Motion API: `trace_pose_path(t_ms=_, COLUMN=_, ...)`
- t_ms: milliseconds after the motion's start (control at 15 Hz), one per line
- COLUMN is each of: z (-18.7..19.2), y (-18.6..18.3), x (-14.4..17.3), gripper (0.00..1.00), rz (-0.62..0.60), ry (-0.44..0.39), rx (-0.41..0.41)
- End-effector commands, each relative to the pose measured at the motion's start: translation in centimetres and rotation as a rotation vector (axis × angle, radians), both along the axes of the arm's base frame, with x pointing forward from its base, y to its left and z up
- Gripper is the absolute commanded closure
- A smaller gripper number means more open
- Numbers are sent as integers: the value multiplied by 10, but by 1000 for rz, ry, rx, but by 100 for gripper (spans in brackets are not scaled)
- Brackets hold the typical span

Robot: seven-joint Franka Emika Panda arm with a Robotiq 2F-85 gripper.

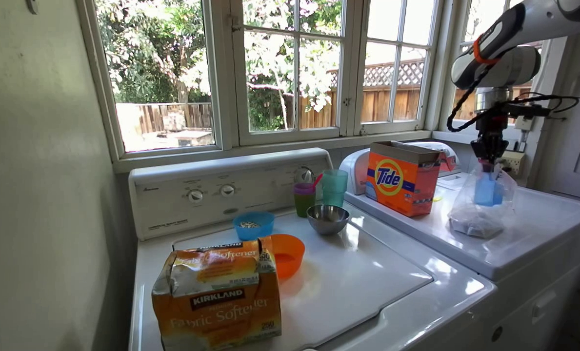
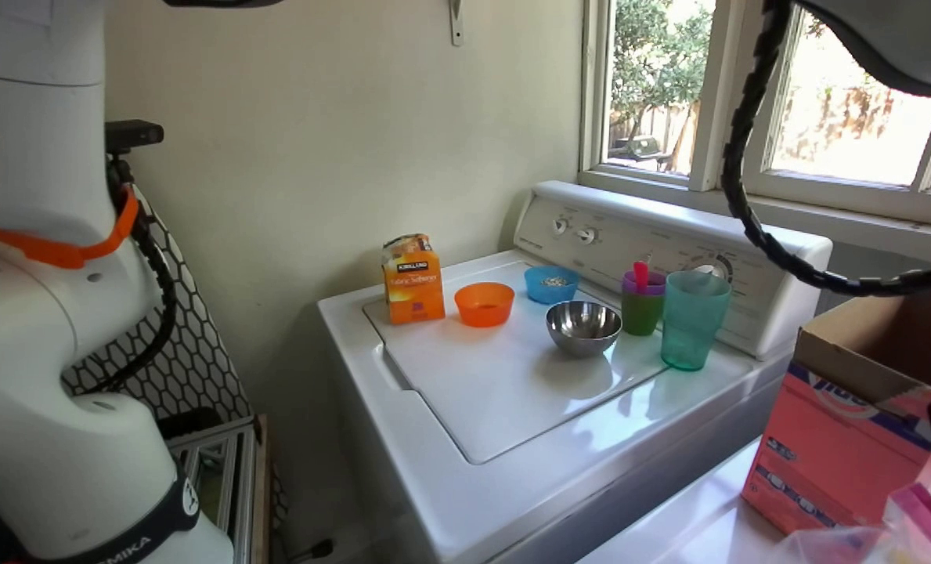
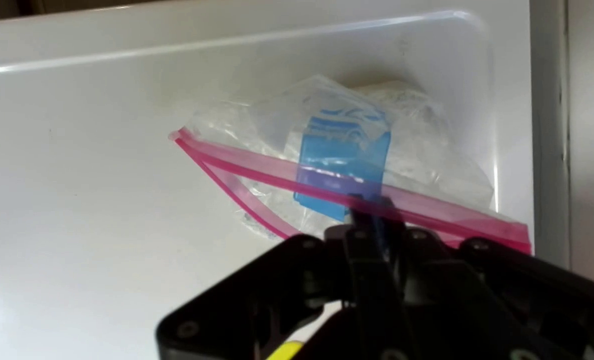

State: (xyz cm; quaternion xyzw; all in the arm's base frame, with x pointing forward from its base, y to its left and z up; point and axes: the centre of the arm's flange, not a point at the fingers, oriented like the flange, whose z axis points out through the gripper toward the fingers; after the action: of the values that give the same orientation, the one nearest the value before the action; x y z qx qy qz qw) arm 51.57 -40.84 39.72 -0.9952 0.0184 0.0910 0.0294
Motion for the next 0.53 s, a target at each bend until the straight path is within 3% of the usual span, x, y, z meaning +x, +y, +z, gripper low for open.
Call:
trace_pose_path(t_ms=0, z=1, y=10, x=2, gripper=98, rz=145, ry=-115, rx=44)
trace_pose_path(t_ms=267, z=17, y=15, x=10, gripper=98, rz=223, ry=-296, rx=26)
trace_pose_path(t_ms=400, z=20, y=19, x=13, gripper=98, rz=236, ry=-262, rx=54)
trace_pose_path(t_ms=467, z=16, y=22, x=12, gripper=98, rz=250, ry=-195, rx=42)
